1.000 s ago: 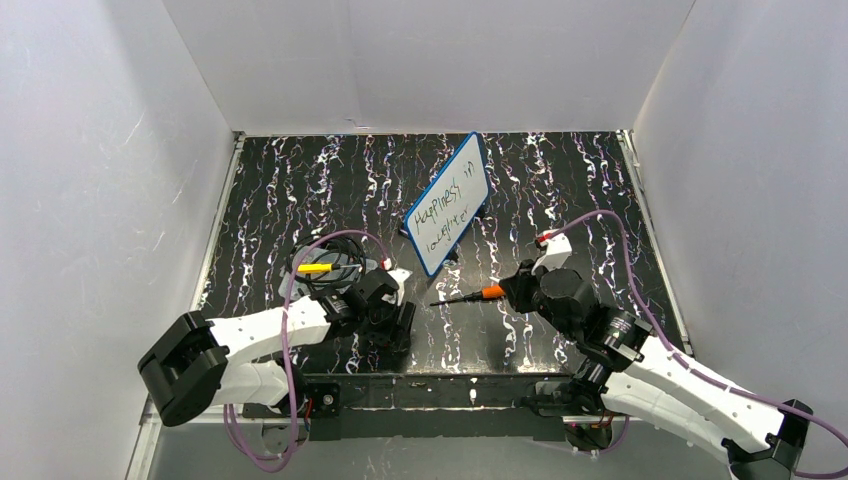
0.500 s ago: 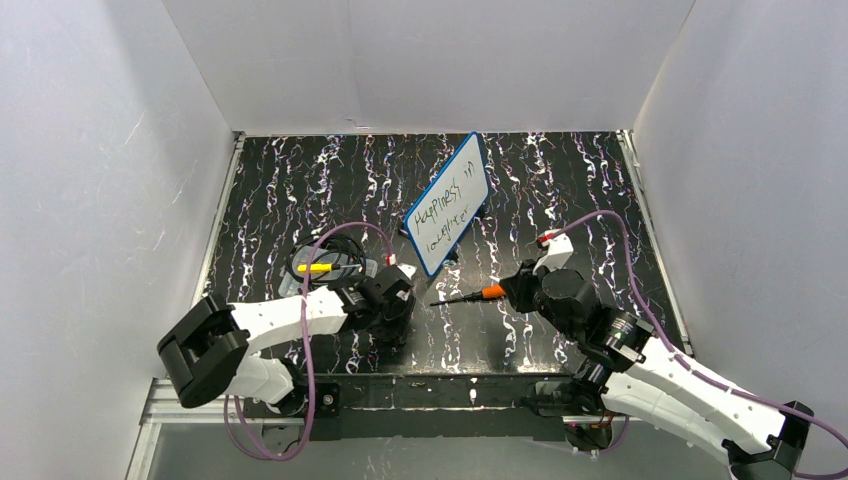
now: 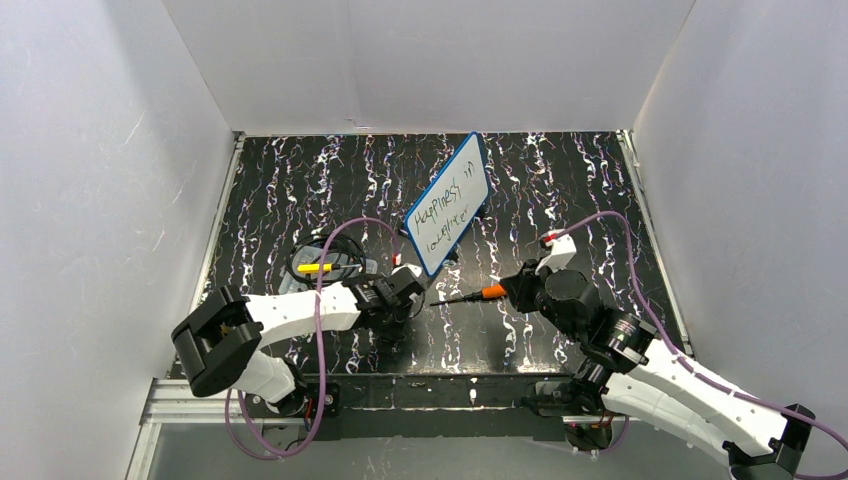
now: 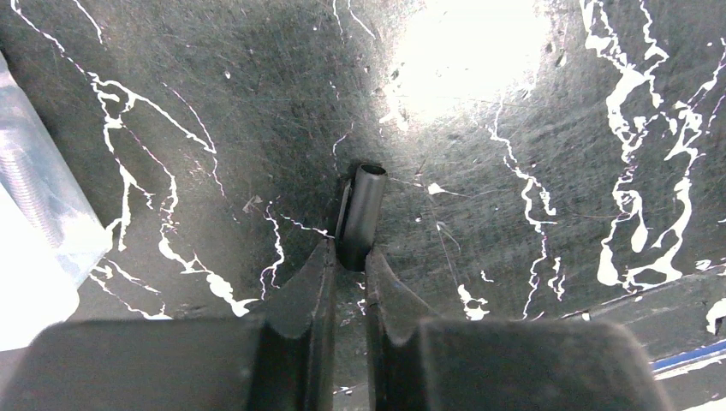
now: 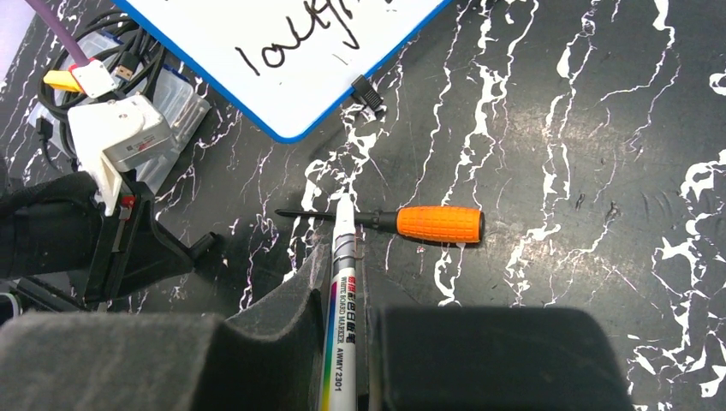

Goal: Write a sentence on the whiteboard
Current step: Close the whiteboard marker at the center of the board.

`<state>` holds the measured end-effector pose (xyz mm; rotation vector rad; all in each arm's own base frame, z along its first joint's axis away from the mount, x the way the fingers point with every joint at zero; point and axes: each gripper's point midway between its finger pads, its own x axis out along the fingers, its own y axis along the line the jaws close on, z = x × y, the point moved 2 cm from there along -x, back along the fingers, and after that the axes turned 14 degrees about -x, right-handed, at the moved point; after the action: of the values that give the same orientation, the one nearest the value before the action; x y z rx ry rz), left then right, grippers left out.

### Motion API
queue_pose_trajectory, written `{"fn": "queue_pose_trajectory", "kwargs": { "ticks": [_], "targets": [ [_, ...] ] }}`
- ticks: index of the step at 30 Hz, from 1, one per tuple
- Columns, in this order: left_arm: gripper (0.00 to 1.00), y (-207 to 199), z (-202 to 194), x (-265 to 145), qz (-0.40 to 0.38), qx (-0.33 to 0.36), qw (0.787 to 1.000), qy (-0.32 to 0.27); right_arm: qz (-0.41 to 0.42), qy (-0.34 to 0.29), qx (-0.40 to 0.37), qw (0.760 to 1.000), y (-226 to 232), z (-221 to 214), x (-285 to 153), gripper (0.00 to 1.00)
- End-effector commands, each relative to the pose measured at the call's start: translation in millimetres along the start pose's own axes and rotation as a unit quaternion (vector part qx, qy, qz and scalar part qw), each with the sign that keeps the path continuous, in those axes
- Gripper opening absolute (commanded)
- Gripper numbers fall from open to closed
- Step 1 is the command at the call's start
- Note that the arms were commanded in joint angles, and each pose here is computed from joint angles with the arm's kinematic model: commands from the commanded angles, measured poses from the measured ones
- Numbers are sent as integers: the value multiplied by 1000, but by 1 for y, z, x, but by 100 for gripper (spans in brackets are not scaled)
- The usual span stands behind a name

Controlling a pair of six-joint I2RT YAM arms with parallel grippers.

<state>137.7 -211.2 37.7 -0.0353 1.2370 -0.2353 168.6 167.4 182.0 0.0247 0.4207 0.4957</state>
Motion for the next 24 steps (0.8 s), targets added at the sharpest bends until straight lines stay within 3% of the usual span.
{"fn": "queue_pose_trajectory", "kwargs": {
  "ticks": [1,7,13,24],
  "targets": [
    [0,15,-4,-3,27,10,1000,-3,32,-14,4,999,12,11,-3,3],
    [0,-11,6,-34,-116,32,991,-66,117,9,-4,993,42,12,-4,2],
    [0,-31,9,-99,-255,99,955,-116,284,21,31,958,102,46,-30,1],
    [0,-36,2,-171,-363,211,892,-166,417,69,-6,906,143,73,-56,1]
  ]
}}
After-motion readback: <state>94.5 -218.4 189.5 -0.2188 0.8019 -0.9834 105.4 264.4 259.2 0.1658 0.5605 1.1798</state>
